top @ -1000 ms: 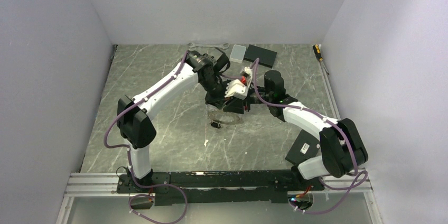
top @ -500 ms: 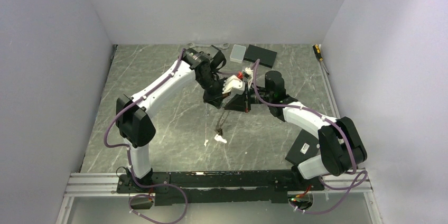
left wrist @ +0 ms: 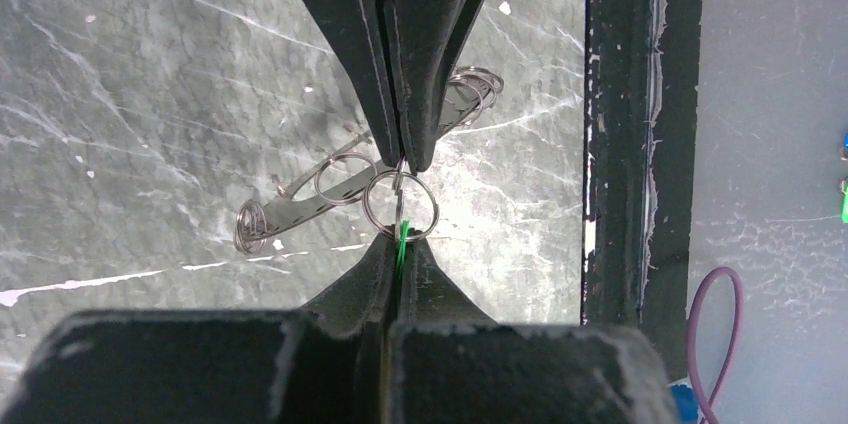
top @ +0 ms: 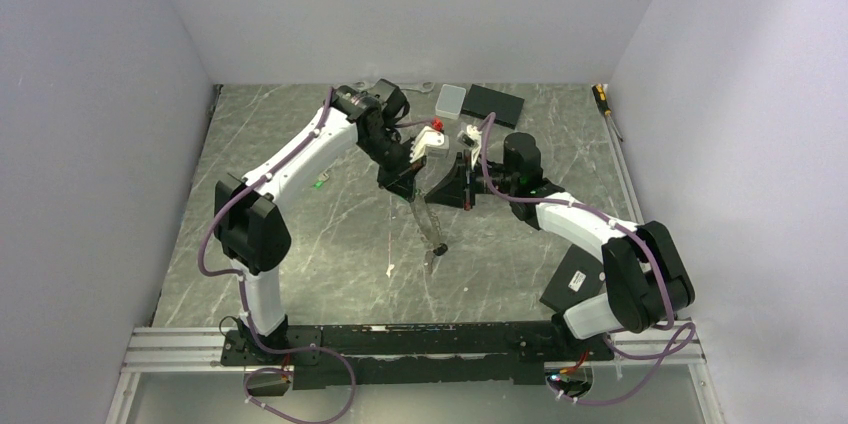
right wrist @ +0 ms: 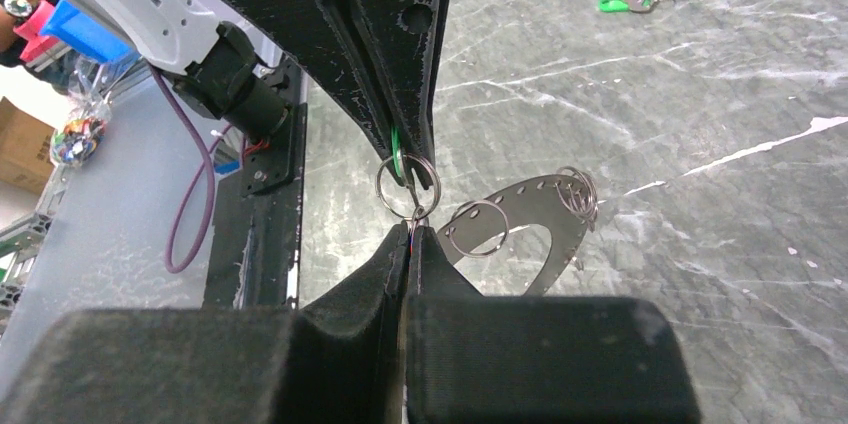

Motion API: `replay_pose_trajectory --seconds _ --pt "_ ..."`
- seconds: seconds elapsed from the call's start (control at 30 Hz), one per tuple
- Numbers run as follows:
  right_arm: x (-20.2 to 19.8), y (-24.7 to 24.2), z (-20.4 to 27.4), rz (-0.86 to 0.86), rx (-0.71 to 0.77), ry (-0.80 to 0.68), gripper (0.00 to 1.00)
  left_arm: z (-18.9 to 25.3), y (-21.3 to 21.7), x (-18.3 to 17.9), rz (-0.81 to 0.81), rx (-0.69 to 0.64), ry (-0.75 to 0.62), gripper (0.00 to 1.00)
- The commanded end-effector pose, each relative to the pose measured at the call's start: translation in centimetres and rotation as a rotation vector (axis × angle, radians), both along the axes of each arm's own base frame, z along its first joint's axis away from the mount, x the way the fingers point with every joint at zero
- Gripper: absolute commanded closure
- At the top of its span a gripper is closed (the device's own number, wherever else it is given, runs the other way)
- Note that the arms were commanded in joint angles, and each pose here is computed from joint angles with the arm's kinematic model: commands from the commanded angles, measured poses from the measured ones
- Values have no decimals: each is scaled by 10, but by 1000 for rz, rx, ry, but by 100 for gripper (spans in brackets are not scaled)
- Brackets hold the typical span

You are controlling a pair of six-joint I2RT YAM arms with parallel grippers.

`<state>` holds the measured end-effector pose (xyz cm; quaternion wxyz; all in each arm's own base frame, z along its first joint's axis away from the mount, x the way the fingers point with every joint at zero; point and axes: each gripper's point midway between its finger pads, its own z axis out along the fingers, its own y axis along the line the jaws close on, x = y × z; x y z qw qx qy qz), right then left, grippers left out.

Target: Remove the keys from the keyring

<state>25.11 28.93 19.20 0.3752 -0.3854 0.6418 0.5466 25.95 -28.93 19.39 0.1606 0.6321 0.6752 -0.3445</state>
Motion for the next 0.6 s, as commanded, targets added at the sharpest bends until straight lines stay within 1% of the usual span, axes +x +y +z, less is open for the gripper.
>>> replay_pose_trajectory --seconds 0.0,0.27,0.57 --pt "-17 -3 -4 74 5 32 100 14 10 17 55 -47 -54 100" --pt "-13 -11 5 51 24 15 100 0 23 20 99 -53 -6 100" --pt "-13 -13 17 29 66 -8 100 -10 9 14 127 -123 84 100"
